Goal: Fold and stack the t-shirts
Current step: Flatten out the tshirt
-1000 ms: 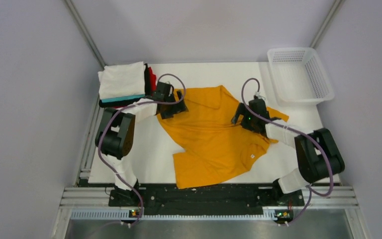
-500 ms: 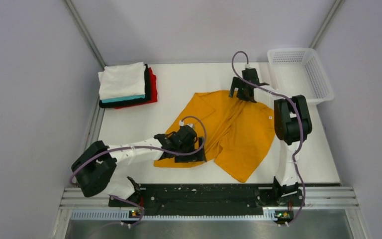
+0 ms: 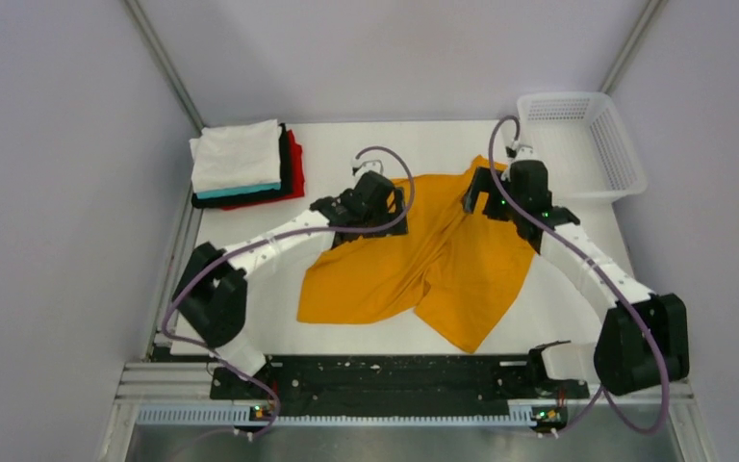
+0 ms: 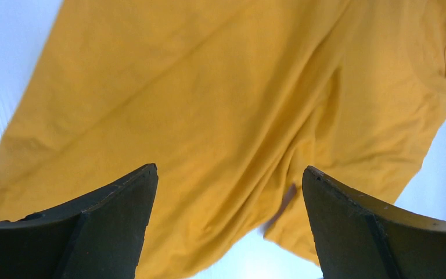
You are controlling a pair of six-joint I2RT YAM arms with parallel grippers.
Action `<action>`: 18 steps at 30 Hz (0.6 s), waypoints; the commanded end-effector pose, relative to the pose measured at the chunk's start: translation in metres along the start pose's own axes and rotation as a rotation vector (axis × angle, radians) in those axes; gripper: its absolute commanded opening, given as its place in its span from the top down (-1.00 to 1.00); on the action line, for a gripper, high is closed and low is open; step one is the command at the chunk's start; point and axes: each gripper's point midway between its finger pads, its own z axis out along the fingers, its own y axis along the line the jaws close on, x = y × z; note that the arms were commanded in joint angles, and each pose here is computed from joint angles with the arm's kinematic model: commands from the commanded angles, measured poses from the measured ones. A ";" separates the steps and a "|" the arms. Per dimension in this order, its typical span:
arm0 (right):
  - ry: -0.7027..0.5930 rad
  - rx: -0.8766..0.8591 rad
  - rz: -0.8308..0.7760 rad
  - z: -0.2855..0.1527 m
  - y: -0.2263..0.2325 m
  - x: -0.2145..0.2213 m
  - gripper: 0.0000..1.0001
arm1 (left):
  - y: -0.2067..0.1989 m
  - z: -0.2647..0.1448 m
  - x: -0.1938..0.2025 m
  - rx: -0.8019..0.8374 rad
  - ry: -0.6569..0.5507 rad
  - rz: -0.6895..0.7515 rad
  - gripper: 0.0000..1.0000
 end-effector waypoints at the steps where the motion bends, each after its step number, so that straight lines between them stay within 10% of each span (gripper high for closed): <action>1: 0.042 -0.163 0.083 -0.015 0.012 0.063 -0.98 | -0.007 0.045 -0.046 0.025 -0.019 0.067 -0.98; 18: 0.127 0.034 0.153 -0.007 -0.050 0.143 -0.98 | -0.027 0.159 -0.045 0.001 0.102 0.199 -0.62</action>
